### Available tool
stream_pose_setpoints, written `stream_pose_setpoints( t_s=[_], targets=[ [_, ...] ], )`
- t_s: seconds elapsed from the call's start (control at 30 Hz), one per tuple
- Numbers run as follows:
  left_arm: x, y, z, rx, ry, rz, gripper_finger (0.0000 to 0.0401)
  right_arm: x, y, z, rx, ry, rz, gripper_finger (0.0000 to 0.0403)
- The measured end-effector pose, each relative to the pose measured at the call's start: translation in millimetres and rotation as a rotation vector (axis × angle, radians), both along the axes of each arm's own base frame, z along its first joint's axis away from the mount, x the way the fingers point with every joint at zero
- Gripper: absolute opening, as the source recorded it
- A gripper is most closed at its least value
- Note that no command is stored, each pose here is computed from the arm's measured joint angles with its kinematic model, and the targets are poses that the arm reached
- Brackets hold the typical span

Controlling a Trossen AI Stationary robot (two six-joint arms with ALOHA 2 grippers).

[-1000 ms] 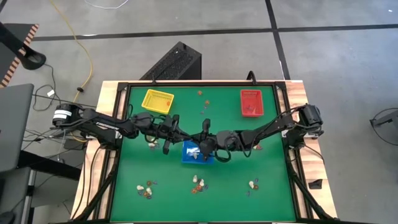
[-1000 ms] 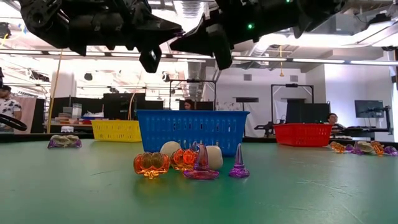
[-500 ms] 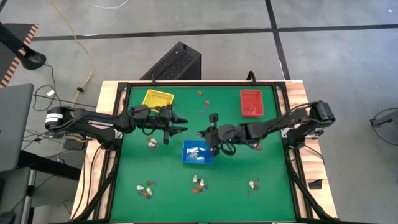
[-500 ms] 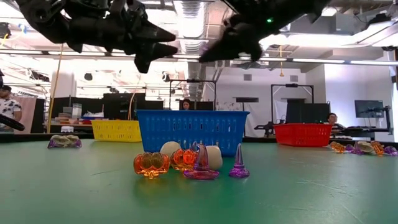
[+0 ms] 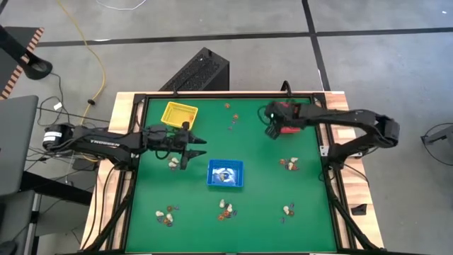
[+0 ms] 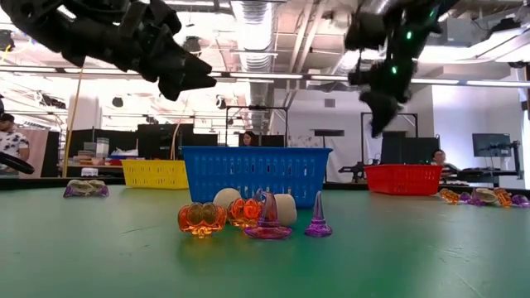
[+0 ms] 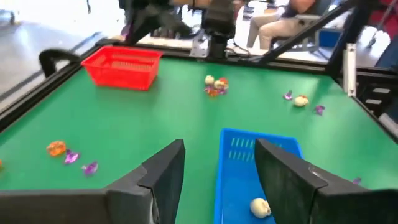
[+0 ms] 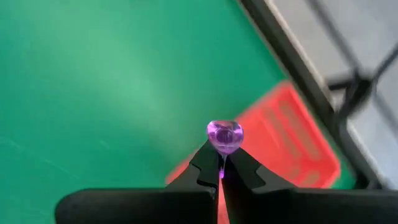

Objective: Sort Halloween decoration
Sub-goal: Put the purple witch hat toy into the red bin

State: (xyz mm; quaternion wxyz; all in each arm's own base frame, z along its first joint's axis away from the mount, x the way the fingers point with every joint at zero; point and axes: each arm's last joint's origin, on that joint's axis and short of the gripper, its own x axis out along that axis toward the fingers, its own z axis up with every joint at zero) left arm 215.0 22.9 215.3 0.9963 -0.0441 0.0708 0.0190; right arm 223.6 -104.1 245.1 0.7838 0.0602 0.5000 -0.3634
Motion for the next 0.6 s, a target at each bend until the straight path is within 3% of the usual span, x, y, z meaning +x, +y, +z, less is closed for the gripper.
stream_pose_setpoints(
  t_s=[0.2, 0.4, 0.6],
  targets=[
    [-9, -2, 0, 0.004, -0.057, -0.071, 0.0182, -14, -34, -21, 0.110, 0.121, -0.109, 0.0039],
    [-21, -4, 8, 0.003, -0.058, -0.086, 0.0182, -19, -52, -36, 0.232, 0.124, -0.157, 0.0067],
    [-30, -5, 15, 0.008, -0.069, -0.085, 0.0182, -24, -59, -40, 0.248, 0.150, -0.181, 0.0094]
  ],
)
